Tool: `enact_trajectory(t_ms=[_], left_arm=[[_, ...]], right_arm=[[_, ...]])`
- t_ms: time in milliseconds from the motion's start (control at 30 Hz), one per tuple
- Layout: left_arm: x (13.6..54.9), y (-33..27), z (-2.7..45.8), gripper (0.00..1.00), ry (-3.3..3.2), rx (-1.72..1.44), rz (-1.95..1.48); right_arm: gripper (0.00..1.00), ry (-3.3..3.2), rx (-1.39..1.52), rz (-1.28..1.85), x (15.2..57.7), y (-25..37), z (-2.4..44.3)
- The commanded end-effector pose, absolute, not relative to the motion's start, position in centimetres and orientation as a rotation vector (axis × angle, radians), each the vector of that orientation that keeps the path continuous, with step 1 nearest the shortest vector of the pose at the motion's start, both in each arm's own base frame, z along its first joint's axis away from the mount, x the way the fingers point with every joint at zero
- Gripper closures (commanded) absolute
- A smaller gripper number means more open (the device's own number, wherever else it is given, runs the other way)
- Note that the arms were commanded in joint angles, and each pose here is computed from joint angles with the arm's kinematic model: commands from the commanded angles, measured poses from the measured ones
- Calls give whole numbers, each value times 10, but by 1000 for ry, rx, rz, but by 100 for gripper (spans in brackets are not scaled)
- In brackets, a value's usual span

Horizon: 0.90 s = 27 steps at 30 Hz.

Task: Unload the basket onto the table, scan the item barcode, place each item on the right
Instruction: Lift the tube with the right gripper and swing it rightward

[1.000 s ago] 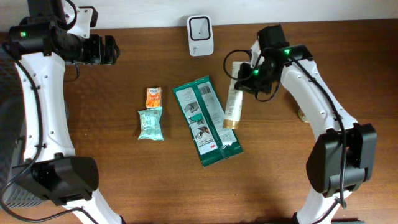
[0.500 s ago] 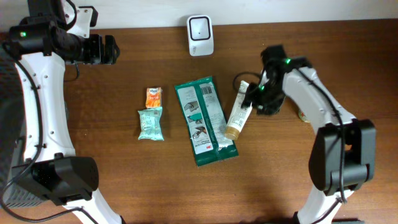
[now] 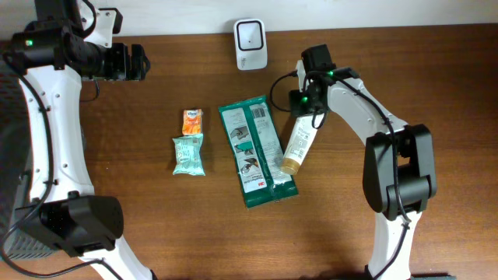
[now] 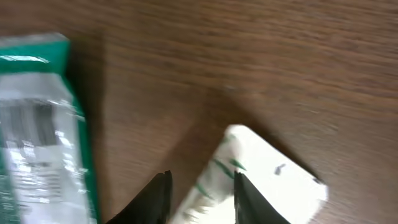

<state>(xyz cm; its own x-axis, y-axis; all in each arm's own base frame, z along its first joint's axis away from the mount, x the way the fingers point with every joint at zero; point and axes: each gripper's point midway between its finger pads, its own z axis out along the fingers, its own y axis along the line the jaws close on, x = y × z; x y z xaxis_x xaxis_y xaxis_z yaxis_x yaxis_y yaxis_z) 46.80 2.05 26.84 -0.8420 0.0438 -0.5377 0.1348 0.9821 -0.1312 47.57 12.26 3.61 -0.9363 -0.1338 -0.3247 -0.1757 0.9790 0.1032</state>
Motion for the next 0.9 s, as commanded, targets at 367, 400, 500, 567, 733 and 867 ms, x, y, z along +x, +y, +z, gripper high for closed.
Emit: enact_trajectory(t_ms=[367,400,500,567,733,867], left_arm=[[468,20,274,1,2551,143,-225],[468,20,274,1,2550,143,-224],[468,20,274,1,2550,143,-224],[468,20,274,1,2550,143,-224],[468,20,274,1,2550,143,-224],[468,20,274,1,2551,143,-225]], right_arm=[[68,3422,34,23,340,58,29],[64,3460,-49,124,330,67,33],[53,3423,-398,385,326,85,40],[49,3351,-535,403,338,85,46],[25,3087,-1187,490,342,88,47],[31,2981,-1429,649,318,94,30]])
